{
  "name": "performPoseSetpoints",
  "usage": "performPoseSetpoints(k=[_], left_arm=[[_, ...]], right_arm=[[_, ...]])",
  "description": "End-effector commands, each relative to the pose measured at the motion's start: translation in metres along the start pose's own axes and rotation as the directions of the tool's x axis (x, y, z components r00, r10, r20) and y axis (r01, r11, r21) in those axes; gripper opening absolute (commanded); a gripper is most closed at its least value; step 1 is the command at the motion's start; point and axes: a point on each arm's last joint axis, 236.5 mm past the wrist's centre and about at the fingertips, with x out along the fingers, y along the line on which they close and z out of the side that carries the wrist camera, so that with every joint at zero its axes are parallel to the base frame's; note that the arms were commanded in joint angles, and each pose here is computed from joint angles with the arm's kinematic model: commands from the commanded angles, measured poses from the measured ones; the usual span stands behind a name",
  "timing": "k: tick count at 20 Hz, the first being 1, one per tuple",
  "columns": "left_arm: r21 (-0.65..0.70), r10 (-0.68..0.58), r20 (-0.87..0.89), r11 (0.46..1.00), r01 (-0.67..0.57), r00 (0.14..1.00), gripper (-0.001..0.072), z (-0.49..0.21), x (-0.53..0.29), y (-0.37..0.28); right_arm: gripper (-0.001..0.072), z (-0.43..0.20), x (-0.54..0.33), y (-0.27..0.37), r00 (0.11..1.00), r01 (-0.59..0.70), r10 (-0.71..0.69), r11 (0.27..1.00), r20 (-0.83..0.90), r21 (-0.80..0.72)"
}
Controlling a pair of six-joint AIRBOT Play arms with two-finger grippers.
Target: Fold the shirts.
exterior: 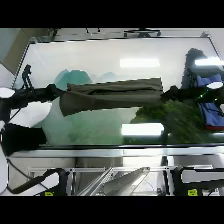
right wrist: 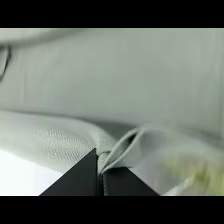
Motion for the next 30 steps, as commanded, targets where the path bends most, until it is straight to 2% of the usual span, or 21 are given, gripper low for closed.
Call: performPoseSetpoints(k=[1, 6, 11, 12, 13, 14, 15, 19, 24, 30], left_arm=[[0.061, -0.01, -0.054, 0.998, 0.013, 0.999, 0.0026, 0.025, 0.047, 0.019], [0.047, -0.013, -0.148, 0.999, 0.02, 0.989, 0.0026, 0.029, 0.116, 0.058], [0.053, -0.038, -0.19, 0.997, 0.049, 0.981, 0.0026, 0.038, 0.145, 0.071], [0.066, -0.05, -0.202, 0.996, 0.064, 0.978, 0.0027, 0.04, 0.147, 0.067], [0.081, -0.062, -0.212, 0.993, 0.081, 0.975, 0.0031, 0.043, 0.146, 0.062], [0.101, -0.072, -0.215, 0.99, 0.096, 0.974, 0.0181, 0.05, 0.142, 0.056], [0.125, -0.078, -0.203, 0.987, 0.105, 0.976, 0.0298, 0.059, 0.136, 0.049], [0.165, -0.101, -0.171, 0.978, 0.13, 0.98, 0.0298, 0.096, 0.089, 0.03], [0.147, -0.122, -0.237, 0.976, 0.16, 0.964, 0.0295, 0.082, 0.069, 0.016], [0.152, -0.154, -0.333, 0.965, 0.214, 0.93, 0.0294, 0.053, 0.079, -0.009]], right_arm=[[0.0019, 0.059, 0.025, -0.007, 0.991, 0.044, -0.035, 0.996, 0.126, -0.072], [0.0019, 0.085, 0.065, -0.036, 0.986, 0.082, -0.069, 0.993, 0.149, -0.084], [0.0029, 0.089, 0.075, -0.056, 0.982, 0.116, -0.097, 0.987, 0.161, -0.114], [0.007, 0.09, 0.074, -0.056, 0.982, 0.119, -0.097, 0.984, 0.162, -0.132], [0.0233, 0.09, 0.073, -0.056, 0.982, 0.124, -0.1, 0.98, 0.158, -0.152], [0.0405, 0.091, 0.068, -0.059, 0.982, 0.145, -0.118, 0.971, 0.145, -0.189], [0.0464, 0.095, 0.06, -0.061, 0.981, 0.17, -0.142, 0.958, 0.133, -0.23], [0.0498, 0.128, 0.019, -0.082, 0.948, 0.3, -0.269, 0.933, 0.17, -0.198], [0.0499, 0.101, 0.042, -0.099, 0.978, 0.21, -0.209, 0.97, 0.018, -0.126], [0.0496, 0.091, 0.07, -0.098, 0.995, 0.094, -0.095, 0.995, -0.008, -0.04]])
